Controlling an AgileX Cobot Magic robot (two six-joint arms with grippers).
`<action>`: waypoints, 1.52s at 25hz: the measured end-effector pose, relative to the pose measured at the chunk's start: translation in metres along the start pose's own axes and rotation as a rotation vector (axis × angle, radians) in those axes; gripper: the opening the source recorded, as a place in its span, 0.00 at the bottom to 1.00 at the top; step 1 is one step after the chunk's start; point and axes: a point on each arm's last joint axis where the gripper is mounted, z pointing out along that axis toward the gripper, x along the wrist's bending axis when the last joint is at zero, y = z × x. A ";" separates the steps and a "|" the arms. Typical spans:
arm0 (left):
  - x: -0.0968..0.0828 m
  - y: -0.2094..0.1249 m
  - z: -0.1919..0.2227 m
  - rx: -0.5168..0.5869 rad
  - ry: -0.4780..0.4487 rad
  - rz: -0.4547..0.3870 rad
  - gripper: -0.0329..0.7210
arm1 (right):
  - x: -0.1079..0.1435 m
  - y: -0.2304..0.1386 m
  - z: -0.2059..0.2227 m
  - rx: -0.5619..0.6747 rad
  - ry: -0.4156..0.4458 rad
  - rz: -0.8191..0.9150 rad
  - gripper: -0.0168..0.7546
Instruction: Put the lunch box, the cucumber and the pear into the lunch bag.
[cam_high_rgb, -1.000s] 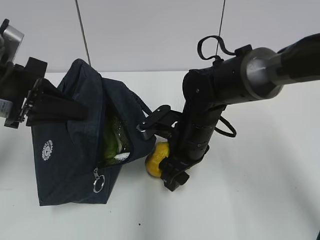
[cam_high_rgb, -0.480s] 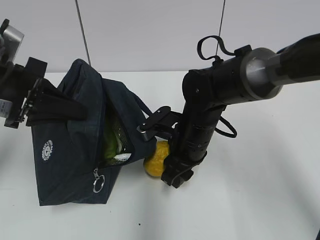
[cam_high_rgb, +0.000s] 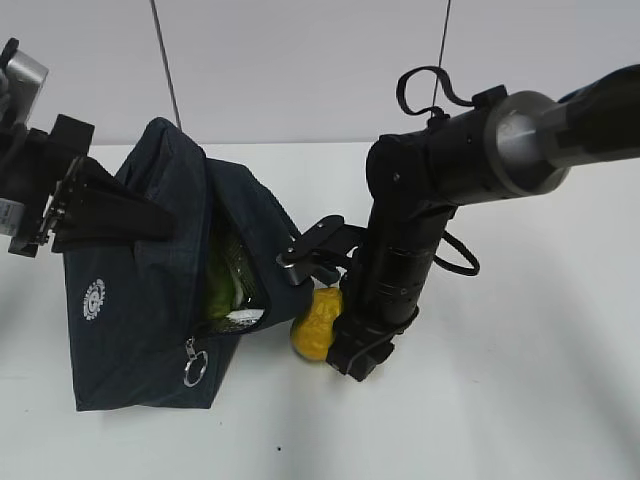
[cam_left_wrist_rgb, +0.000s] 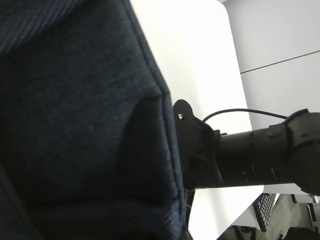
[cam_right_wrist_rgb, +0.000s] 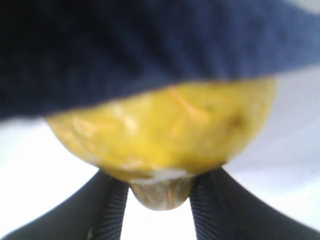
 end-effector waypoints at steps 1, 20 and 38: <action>0.000 0.000 0.000 0.000 0.000 0.000 0.02 | 0.001 0.000 -0.004 -0.001 0.001 -0.002 0.41; 0.000 0.000 0.000 0.001 -0.001 0.000 0.02 | 0.015 -0.015 -0.044 0.090 0.061 0.000 0.40; 0.000 0.000 0.000 0.001 -0.001 0.000 0.02 | 0.028 -0.024 -0.105 -0.003 0.030 -0.009 0.40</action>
